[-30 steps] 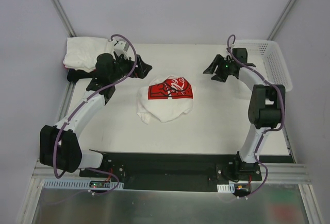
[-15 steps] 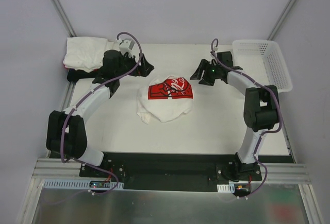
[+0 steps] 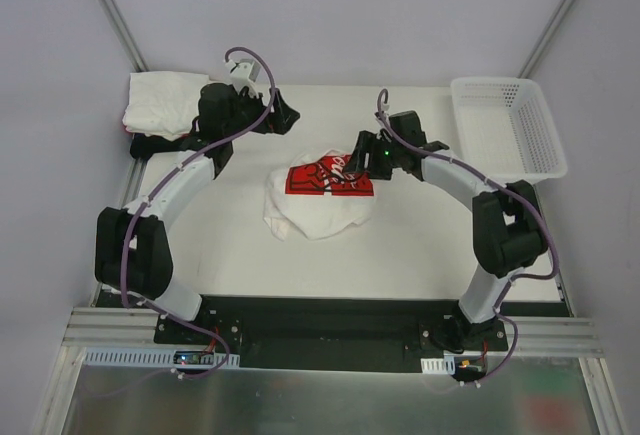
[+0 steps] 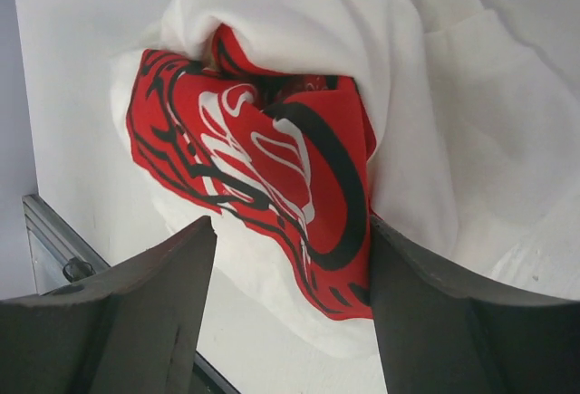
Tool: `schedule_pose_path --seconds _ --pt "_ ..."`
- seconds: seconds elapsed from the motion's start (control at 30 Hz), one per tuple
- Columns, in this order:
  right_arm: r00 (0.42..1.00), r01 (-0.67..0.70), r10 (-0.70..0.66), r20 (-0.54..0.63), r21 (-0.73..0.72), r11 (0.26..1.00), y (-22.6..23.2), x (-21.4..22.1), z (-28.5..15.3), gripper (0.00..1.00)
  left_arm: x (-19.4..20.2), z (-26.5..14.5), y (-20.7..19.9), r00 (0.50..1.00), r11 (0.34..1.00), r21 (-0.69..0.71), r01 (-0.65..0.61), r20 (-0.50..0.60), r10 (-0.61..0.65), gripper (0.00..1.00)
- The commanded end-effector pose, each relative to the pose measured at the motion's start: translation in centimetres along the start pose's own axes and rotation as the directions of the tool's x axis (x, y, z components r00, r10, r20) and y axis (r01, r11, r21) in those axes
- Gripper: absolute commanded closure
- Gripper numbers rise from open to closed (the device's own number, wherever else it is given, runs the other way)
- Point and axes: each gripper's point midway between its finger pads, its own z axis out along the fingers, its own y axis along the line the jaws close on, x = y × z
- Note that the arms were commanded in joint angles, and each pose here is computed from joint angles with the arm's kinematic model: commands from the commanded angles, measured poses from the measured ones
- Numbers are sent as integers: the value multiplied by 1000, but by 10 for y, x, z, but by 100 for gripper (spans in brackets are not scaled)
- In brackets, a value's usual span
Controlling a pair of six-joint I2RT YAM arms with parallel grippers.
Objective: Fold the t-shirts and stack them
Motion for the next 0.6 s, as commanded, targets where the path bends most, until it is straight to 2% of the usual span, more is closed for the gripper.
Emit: schedule_pose_path --seconds 0.0,0.03,0.1,0.13,0.23,0.33,0.57 --pt "997 9 -7 77 -25 1000 12 -7 -21 34 -8 2 0 1000 1000 27 -6 29 5 5" --pt "997 -5 7 75 -34 999 12 -5 -19 36 -2 2 1 1000 1000 26 2 20 -3 5" --pt "997 -12 14 77 -28 1000 7 -2 -16 48 -1 1 1 1000 1000 30 7 23 -8 5" --pt "997 -16 17 79 -17 1000 4 -2 -15 69 2 0 1 1000 999 30 12 17 -13 5" --pt "997 -20 21 81 -15 1000 4 -6 -12 94 4 0 0 1000 999 36 15 12 -16 5" --pt "996 -28 29 80 -20 999 4 -8 -10 99 3 -2 0 1000 999 37 10 13 -11 5" --pt "991 -53 50 122 23 998 -9 -33 -13 99 17 4 -5 999 995 94 38 -25 -36 5"
